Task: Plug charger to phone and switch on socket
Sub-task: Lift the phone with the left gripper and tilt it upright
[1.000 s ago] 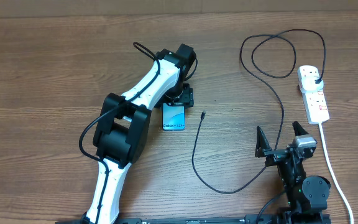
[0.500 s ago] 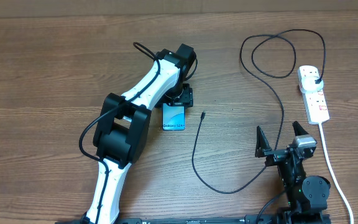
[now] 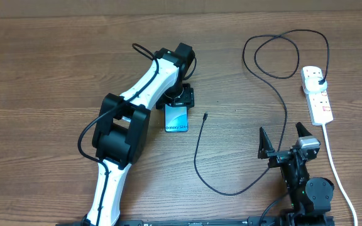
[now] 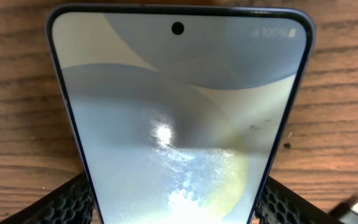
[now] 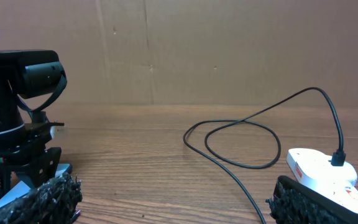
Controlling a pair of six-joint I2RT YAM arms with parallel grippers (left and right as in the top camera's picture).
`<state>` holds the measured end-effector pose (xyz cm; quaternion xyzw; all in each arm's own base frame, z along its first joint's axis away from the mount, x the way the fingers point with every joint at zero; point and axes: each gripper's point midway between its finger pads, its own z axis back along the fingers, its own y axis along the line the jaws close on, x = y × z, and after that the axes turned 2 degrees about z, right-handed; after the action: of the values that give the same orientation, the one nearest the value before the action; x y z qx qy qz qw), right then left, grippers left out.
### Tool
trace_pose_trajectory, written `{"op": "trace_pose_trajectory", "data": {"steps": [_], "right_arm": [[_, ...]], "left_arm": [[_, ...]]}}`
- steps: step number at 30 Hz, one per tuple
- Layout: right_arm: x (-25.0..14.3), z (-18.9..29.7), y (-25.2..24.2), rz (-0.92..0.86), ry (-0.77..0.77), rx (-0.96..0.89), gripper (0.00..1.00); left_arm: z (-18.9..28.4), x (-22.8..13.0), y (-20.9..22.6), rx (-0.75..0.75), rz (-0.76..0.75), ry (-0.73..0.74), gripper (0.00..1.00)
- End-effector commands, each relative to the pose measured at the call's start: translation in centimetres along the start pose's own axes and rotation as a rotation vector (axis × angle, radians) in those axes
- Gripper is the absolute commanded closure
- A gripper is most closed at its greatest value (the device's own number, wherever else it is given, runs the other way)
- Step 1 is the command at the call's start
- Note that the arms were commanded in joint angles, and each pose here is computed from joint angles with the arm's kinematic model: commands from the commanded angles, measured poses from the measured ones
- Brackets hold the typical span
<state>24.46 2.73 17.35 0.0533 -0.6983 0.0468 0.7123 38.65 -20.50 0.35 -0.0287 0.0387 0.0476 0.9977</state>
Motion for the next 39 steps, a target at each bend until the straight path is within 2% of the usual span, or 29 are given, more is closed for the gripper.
{"op": "trace_pose_trajectory", "data": {"steps": [1,8,11,18,24,39], "right_arm": [[-0.3,0.0,0.1,0.005,0.000,0.006,0.00],[-0.3,0.0,0.1,0.005,0.001,0.006,0.00],[-0.3,0.0,0.1,0.005,0.001,0.006,0.00],[-0.3,0.0,0.1,0.005,0.001,0.006,0.00],[-0.3,0.0,0.1,0.005,0.001,0.006,0.00],[-0.3,0.0,0.1,0.005,0.000,0.006,0.00]], "left_arm": [[-0.8,-1.2,-0.9,-0.097,-0.029,0.096,0.27],[0.1,-1.8,-1.5,-0.253,0.010,0.193,0.28],[1.1,-2.2,-2.1,-0.379,-0.003,0.249,0.29],[2.9,-2.3,-2.7,-0.551,0.025,0.317,0.29],[5.6,-2.1,-3.9,-0.765,0.062,0.379,0.27],[11.8,-2.1,-6.6,-1.164,0.095,0.506,0.27]]}}
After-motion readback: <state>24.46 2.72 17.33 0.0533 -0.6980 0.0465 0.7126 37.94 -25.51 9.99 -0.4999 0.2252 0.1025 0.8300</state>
